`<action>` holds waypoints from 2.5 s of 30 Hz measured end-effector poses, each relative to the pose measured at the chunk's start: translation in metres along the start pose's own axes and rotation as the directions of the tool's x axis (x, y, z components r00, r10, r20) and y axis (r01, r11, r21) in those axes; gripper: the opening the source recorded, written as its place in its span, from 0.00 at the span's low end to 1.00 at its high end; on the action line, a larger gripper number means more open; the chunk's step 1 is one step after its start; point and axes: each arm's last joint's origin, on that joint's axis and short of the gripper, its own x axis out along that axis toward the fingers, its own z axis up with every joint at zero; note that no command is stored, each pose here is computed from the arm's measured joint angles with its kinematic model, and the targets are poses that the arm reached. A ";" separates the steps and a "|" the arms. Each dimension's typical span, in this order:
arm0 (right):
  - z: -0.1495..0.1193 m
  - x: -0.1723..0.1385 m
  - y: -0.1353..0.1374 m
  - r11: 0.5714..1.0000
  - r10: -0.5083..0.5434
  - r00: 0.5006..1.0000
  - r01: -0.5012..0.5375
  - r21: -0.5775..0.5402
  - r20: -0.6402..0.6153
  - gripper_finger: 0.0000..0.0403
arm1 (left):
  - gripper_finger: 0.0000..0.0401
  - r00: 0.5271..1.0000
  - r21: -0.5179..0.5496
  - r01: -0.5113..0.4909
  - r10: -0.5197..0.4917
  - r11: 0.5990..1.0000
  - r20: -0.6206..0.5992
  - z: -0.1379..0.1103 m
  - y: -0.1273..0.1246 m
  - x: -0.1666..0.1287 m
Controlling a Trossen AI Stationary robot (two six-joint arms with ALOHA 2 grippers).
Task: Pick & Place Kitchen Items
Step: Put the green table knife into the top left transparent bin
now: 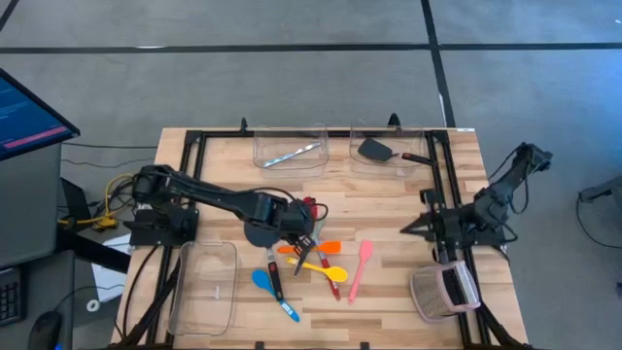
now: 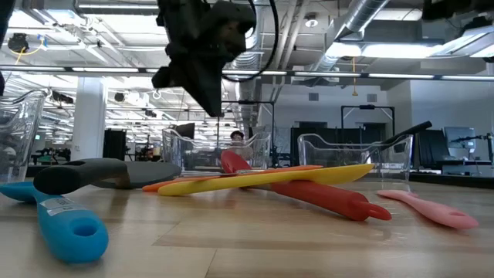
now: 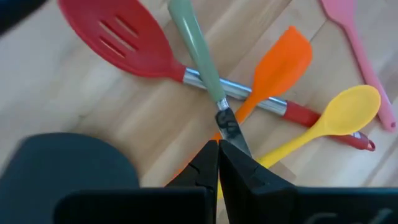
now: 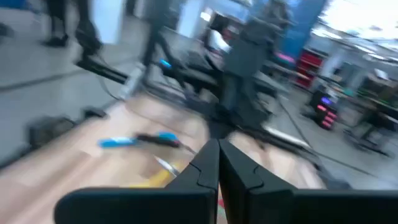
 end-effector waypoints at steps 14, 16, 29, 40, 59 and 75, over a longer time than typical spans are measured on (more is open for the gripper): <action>-0.025 -0.037 -0.026 0.983 -0.128 0.991 0.122 0.134 0.036 0.00 | 0.00 0.998 -0.062 0.054 -0.051 0.997 0.037 0.035 -0.019 0.007; -0.024 -0.037 -0.026 0.985 -0.111 0.993 0.103 0.137 0.051 0.00 | 0.00 0.998 -0.068 0.046 -0.044 0.997 0.034 0.037 -0.018 0.011; -0.025 -0.035 -0.024 0.983 -0.098 0.995 0.091 0.159 0.033 0.00 | 0.01 0.999 -0.071 0.036 -0.037 0.997 -0.010 0.045 -0.008 0.019; -0.026 -0.035 -0.023 0.983 -0.091 0.996 0.087 0.159 0.018 0.00 | 0.20 1.000 -0.085 0.001 -0.002 0.996 -0.009 0.048 0.000 0.021; -0.026 -0.035 -0.023 0.982 -0.092 0.996 0.087 0.167 0.019 0.00 | 0.49 0.996 -0.088 -0.052 0.045 0.995 -0.080 0.032 0.013 0.041; -0.026 -0.035 -0.023 0.982 -0.091 0.996 0.087 0.166 0.019 0.00 | 0.46 0.997 -0.121 0.042 -0.050 0.992 -0.065 0.029 0.012 0.053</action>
